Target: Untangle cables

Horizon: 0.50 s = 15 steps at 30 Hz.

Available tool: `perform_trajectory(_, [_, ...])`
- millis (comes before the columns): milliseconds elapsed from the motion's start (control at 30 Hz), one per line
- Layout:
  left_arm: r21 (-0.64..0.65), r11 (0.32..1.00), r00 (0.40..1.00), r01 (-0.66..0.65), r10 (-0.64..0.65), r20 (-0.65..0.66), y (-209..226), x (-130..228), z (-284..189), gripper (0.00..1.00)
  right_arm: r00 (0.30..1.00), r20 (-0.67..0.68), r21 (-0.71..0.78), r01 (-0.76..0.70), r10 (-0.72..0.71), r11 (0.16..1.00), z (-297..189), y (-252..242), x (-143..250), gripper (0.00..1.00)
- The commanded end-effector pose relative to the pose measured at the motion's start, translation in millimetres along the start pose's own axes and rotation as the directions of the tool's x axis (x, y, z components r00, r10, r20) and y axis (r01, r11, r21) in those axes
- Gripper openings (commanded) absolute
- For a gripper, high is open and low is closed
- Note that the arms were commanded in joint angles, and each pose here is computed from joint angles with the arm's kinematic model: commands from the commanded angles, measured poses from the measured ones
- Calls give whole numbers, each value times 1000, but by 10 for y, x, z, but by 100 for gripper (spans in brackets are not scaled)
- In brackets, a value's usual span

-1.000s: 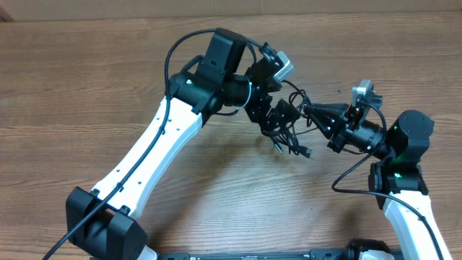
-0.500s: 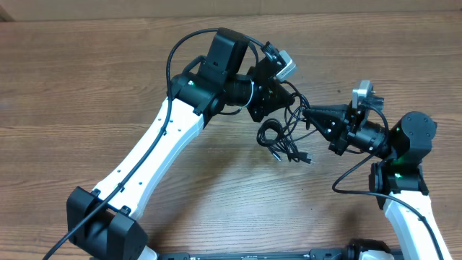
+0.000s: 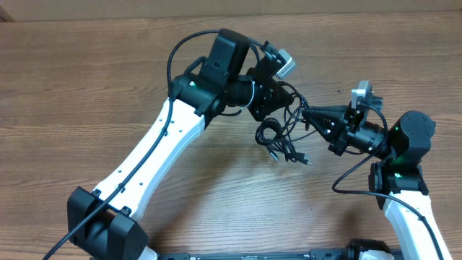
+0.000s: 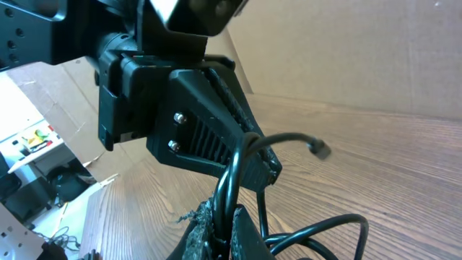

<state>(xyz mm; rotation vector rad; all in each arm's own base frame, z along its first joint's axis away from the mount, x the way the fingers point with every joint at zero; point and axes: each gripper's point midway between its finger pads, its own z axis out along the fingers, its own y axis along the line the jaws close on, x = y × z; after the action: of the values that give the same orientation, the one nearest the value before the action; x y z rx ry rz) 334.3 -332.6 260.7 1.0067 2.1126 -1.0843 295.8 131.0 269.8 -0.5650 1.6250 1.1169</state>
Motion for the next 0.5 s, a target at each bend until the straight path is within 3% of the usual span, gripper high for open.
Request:
perform_trajectory(0, [-220,942,967,255,-249,54,492,21,-80,4,1000,-3,-35,16,-16,999,-11,102,-52,4])
perform_trajectory(67, [-269,886,926,378,-363,104,631,26,-137,4,1000,-12,-30,-6,6,1000,-11,88,-22,4])
perform_trajectory(333, [-349,762,837,546,-512,194,834,86,-222,5,1000,-14,-29,-12,12,999,-11,85,-13,4])
perform_trajectory(467, [-384,544,657,747,-693,297,961,265,-298,4,999,-19,-6,-37,37,999,-10,39,16,4])
